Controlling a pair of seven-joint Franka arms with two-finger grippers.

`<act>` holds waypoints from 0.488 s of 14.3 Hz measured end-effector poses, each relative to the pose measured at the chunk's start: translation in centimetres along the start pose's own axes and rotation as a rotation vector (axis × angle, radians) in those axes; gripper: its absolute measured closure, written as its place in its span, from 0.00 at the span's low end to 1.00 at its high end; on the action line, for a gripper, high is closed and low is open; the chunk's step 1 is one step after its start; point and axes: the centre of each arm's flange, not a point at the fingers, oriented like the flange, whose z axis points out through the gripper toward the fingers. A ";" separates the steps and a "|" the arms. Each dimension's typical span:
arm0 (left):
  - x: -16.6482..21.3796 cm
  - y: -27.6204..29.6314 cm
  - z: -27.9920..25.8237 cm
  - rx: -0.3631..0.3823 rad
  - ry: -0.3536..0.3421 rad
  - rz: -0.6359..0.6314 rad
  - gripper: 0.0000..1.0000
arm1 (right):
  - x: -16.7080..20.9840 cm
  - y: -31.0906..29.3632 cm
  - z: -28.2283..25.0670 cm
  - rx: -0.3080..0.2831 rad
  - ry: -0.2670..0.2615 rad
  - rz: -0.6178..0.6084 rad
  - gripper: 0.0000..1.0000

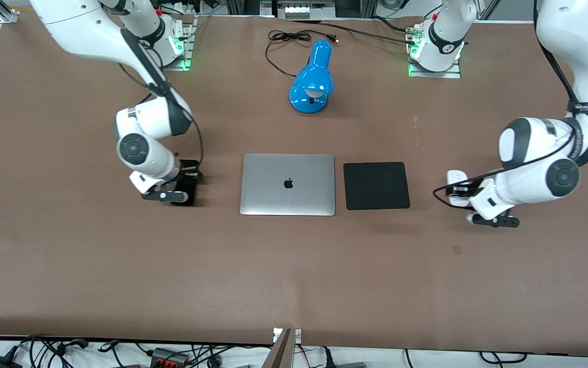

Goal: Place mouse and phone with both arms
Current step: 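Carry the phone toward the laptop while the left gripper carries the mouse onto the pad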

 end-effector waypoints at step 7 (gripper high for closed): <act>-1.1 15.0 7.3 -0.015 0.038 -0.082 0.38 | -0.5 -4.0 0.2 0.057 -0.021 0.036 0.20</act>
